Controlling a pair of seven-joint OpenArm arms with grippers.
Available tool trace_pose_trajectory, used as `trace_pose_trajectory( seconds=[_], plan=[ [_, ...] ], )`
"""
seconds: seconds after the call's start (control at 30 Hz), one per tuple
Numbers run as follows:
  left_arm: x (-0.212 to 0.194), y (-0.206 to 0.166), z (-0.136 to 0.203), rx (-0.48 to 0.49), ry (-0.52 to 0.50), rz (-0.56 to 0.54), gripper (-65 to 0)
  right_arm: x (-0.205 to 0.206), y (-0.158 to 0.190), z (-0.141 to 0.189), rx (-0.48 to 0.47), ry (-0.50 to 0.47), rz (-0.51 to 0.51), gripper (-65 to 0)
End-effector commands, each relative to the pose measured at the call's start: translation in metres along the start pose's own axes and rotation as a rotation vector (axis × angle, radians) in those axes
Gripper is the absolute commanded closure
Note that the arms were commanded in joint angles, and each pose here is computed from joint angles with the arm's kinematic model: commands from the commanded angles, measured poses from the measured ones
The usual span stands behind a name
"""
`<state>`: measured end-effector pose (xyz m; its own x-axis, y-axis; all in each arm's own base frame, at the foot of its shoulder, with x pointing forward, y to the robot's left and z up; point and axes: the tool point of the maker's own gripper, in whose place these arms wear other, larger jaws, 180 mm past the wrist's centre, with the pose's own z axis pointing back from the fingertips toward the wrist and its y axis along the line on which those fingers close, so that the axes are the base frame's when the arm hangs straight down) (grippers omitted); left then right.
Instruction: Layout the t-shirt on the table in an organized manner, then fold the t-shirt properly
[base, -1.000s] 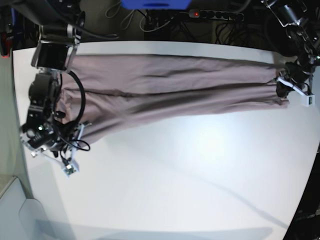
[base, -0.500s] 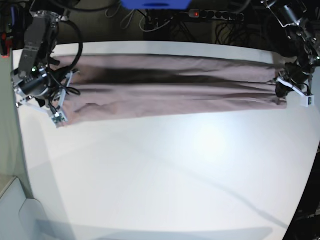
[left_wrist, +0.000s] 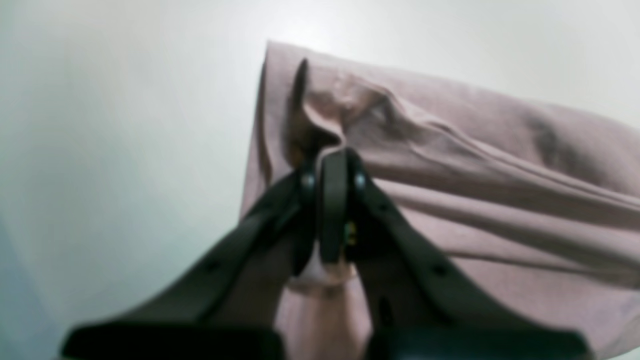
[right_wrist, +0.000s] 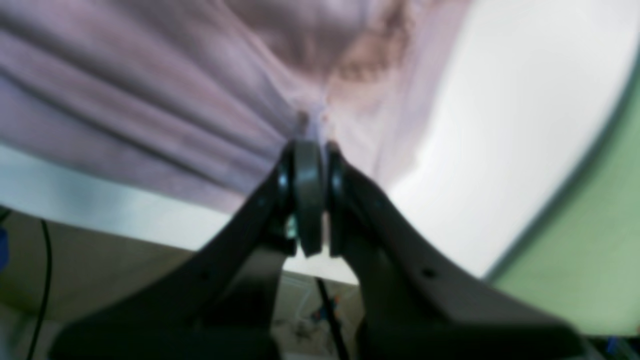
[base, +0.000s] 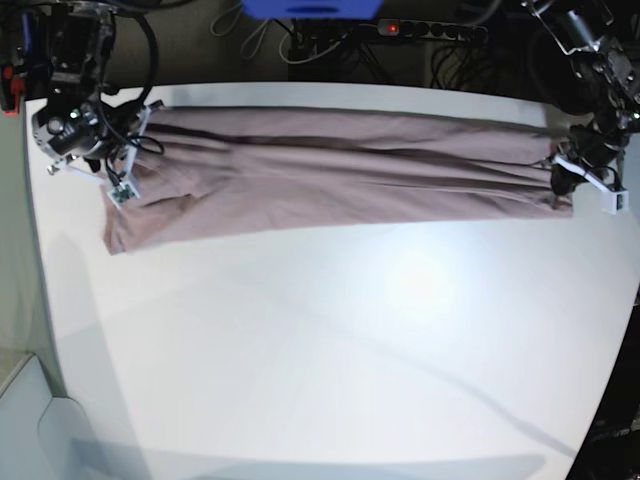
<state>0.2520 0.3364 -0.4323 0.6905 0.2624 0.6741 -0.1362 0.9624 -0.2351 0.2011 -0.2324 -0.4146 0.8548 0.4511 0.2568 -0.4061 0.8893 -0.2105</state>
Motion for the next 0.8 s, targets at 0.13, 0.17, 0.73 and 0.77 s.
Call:
trace_pose_trajectory(
  seconds=[0.13,0.17,0.73,0.77],
  plan=[
    [-0.009,0.009,0.003,0.037,0.063,-0.026,-10.9,-0.008,0.005,-0.021,0.043,-0.003,-0.025,0.0],
    [-0.009,0.009,0.003,0.037,0.063,-0.026,-13.7,-0.011,0.007,-0.025,0.055,0.001,-0.03,0.0],
    [0.017,0.003,0.014,0.055,0.053,-0.107,-23.5,-0.015,0.014,-0.039,0.097,0.003,-0.053,0.0],
    [0.021,0.002,0.017,0.06,0.053,-0.122,-23.9,-0.013,0.014,-0.041,0.099,0.003,-0.056,0.0]
  ],
)
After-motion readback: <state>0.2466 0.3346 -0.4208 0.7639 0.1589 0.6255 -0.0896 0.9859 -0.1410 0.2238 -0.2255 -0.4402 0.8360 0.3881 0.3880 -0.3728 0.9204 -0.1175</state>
